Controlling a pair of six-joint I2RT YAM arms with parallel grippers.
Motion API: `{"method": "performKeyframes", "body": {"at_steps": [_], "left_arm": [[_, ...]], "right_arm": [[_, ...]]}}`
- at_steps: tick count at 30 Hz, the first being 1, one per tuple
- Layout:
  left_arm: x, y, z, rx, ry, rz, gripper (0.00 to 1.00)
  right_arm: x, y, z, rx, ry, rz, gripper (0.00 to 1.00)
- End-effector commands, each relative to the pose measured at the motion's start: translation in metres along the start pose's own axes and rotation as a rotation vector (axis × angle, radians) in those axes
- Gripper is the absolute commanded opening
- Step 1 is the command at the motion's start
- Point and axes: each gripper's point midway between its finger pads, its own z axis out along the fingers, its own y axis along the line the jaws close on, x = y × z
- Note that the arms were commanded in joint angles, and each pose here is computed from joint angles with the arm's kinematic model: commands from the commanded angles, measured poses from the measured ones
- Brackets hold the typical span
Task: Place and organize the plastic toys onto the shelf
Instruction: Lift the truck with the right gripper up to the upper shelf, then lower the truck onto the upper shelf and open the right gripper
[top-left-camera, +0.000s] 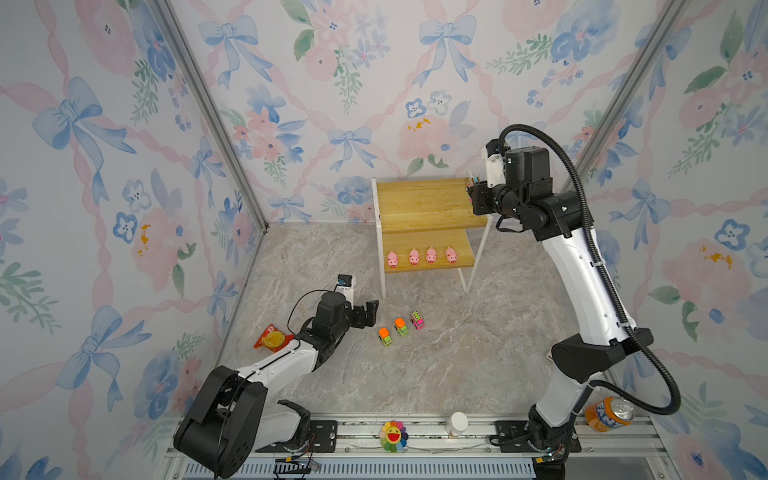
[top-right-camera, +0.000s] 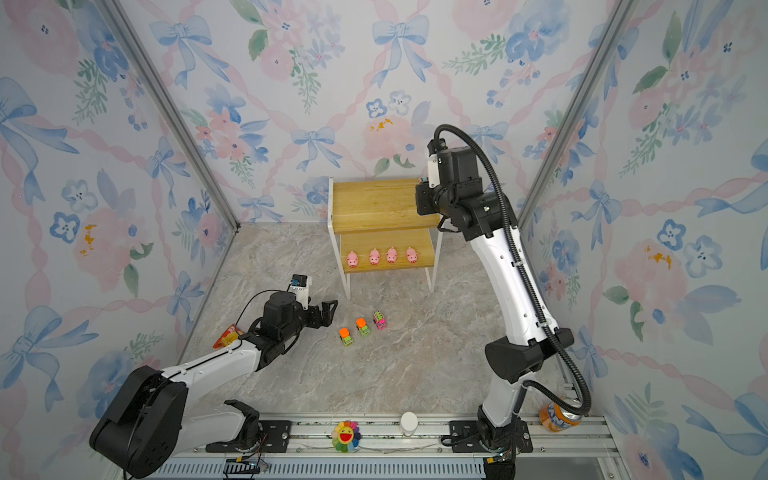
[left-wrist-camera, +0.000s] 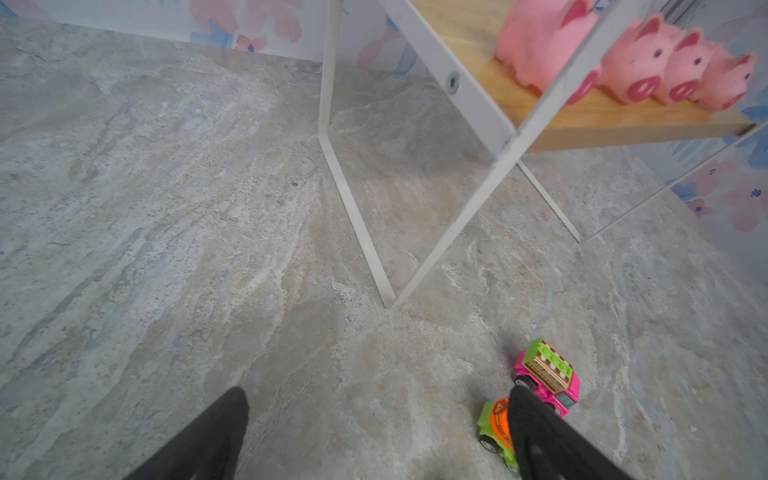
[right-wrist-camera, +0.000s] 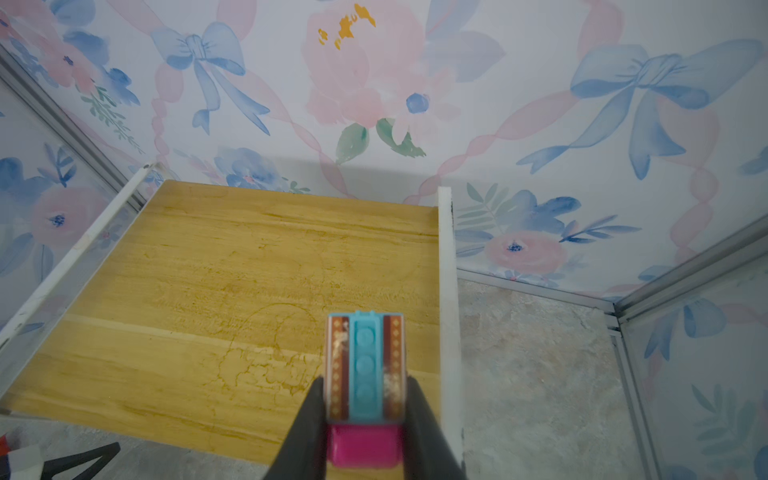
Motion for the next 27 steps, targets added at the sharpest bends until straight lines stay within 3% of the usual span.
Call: {"method": "performKeyframes", "body": {"at_steps": [1, 13, 27], "left_arm": [[-0.003, -0.003, -0.003, 0.002, 0.001, 0.021, 0.98], [0.002, -0.008, -0.001, 0.026, 0.019, 0.057, 0.98], [0.004, -0.011, 0.0, 0.021, 0.021, 0.094, 0.98]], "right_arm": [[0.008, -0.013, -0.001, 0.023, 0.048, 0.049, 0.21], [0.033, -0.008, 0.031, 0.005, 0.112, 0.058, 0.21], [0.042, 0.005, 0.044, -0.004, 0.136, 0.03, 0.23]]}}
